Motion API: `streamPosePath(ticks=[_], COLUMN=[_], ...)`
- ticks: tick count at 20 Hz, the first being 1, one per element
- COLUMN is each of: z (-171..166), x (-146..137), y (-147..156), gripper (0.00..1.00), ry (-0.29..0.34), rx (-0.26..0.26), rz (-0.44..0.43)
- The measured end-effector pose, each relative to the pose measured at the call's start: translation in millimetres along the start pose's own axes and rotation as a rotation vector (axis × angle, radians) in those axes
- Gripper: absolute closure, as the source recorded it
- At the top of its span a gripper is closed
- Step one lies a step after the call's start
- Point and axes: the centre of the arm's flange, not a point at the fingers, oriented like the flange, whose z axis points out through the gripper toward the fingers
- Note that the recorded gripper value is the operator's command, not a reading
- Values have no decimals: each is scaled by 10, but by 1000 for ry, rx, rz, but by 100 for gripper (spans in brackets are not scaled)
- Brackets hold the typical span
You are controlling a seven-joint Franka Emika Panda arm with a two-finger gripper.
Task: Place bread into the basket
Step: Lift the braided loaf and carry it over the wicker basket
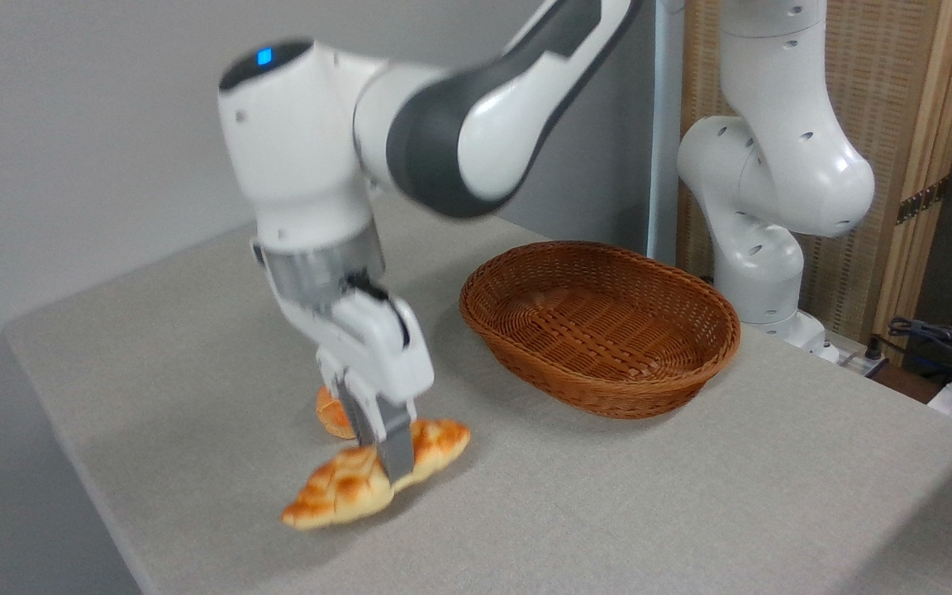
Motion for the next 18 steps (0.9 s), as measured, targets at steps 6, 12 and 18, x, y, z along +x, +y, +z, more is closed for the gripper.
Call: streamPosePath(ticks=[6,12,18], z=[-967,-1223,-719], x=[-644,-1412,-2047], y=[350,1044,1531], gripper=[77,77,73], ry=[-27,-44,-81], rx=[-74,-153,-243], rz=[-17,19,0])
